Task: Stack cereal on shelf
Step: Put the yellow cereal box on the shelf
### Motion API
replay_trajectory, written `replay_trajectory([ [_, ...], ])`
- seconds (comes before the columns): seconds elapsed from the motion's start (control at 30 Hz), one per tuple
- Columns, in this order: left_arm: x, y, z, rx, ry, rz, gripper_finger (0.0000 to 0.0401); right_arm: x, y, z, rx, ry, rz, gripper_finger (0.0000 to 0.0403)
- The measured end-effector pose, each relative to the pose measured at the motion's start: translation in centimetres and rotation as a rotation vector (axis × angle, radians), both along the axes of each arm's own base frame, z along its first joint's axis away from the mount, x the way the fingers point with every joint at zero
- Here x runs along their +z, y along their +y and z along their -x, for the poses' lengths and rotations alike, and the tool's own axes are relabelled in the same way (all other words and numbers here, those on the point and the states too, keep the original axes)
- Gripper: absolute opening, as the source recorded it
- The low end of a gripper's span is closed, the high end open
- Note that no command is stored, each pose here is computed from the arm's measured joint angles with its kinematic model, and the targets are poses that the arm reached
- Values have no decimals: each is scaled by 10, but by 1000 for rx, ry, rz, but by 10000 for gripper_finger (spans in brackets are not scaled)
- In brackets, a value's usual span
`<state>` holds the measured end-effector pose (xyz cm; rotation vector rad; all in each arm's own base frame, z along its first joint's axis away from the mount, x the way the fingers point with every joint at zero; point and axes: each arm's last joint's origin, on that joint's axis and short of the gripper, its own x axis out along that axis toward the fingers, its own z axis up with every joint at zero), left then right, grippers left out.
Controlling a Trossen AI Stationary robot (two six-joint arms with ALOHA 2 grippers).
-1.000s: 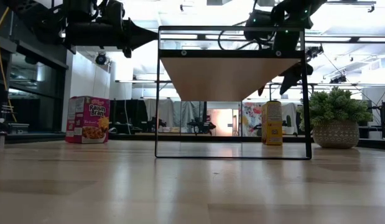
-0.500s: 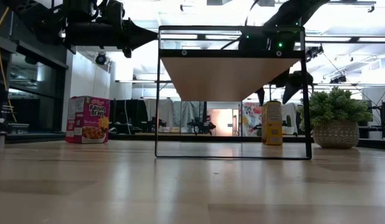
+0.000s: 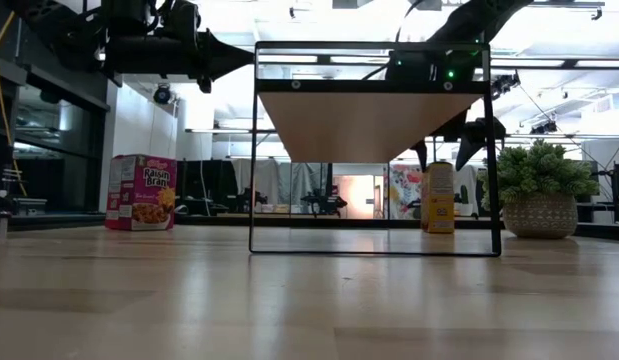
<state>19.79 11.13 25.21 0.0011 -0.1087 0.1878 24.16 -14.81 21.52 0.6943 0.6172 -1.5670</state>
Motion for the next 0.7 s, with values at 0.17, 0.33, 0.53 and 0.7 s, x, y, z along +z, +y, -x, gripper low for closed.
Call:
replay_trajectory([
  [0.17, 0, 0, 0, 0, 0, 0, 0, 0, -1, 1, -2, 0, -8, 254],
  [0.33, 0, 0, 0, 0, 0, 0, 0, -1, -2, 2, 3, -6, -29, 218],
  [0.53, 0, 0, 0, 0, 0, 0, 0, -1, -2, 2, 5, -3, -29, 179],
  [0.7, 0, 0, 0, 0, 0, -1, 0, -1, -2, 2, 13, 10, -24, 157],
])
